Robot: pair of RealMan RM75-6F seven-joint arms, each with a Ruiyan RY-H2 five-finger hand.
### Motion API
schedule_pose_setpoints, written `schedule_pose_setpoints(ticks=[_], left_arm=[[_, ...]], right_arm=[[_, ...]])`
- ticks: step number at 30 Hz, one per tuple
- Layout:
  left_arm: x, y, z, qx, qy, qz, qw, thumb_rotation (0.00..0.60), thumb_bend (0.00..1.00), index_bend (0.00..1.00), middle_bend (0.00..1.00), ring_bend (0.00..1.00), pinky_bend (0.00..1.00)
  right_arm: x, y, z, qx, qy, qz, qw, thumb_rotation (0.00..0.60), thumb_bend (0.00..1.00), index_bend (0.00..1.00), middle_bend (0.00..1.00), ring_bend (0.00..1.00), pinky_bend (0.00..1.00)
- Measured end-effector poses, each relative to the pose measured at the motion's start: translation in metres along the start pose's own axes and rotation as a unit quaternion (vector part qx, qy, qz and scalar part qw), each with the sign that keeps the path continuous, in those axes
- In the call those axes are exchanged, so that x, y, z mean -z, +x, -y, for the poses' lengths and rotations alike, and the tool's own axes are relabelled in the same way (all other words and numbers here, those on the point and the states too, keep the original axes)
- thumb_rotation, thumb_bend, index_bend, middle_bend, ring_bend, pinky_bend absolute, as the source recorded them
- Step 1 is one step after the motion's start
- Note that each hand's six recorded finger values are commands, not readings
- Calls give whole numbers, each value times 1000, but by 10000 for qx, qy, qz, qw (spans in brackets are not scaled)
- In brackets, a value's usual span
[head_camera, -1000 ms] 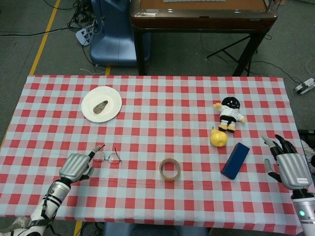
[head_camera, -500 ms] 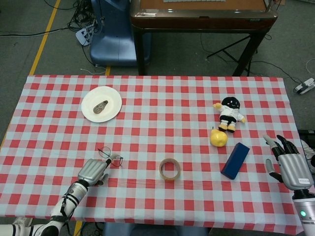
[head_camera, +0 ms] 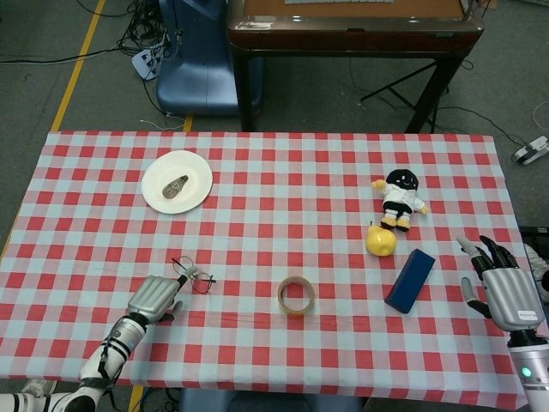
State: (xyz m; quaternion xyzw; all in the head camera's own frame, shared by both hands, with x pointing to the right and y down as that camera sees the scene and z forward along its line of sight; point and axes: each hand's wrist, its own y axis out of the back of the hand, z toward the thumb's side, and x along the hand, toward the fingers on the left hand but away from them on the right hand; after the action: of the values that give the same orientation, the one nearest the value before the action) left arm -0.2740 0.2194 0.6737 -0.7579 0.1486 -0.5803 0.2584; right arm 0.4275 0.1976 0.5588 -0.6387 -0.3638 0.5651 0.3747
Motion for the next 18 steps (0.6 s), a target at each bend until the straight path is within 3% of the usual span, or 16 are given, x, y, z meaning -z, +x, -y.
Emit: schedule_pose_setpoints(ticks=[18], left_arm=[[7, 8, 17, 297, 19, -157, 9994, 600, 543, 0, 1000, 1000, 1000]], right_arm=[[1, 1, -2, 19, -3, 14, 10000, 600, 492, 76, 247, 82, 145]])
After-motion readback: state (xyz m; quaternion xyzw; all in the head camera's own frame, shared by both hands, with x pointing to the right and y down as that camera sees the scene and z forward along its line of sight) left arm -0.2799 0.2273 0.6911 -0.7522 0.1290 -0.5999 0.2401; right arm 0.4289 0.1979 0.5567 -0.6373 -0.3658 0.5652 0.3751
